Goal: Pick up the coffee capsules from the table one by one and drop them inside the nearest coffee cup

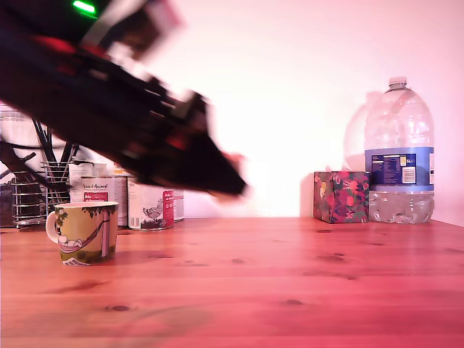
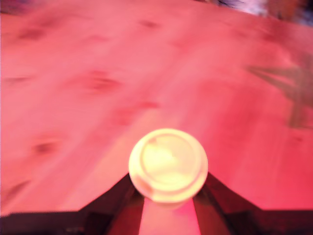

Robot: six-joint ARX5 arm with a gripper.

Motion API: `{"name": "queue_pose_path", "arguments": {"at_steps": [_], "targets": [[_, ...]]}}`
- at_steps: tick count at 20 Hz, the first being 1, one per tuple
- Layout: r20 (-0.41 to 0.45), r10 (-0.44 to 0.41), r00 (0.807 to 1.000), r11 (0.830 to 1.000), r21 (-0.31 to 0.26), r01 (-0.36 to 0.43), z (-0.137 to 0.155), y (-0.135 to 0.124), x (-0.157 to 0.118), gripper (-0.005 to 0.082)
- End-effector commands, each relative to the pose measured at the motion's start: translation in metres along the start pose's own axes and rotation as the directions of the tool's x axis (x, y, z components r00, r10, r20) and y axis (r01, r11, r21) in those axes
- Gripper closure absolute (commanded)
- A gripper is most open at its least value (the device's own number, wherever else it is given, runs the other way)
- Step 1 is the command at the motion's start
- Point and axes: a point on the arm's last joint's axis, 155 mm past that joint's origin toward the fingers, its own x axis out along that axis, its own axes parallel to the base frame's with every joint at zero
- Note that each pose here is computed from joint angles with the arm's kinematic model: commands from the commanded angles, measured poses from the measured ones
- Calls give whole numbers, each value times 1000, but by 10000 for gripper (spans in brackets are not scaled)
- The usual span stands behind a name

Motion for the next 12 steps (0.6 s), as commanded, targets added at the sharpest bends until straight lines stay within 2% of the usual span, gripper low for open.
{"name": "queue_pose_path", "arguments": {"at_steps": [1,4,6,8,12], "targets": [[5,45,999,999,-29,-44,-9,11,-11,676],[38,139,990,989,-62,-136,-12,36,-34,676],[56,201,978,975,-104,-195,-14,52,-48,676],[41,281,959,953,-128,-274,-19,73,-63,676],[50,423,905,895,-180,-409,-16,114,-95,676]]}}
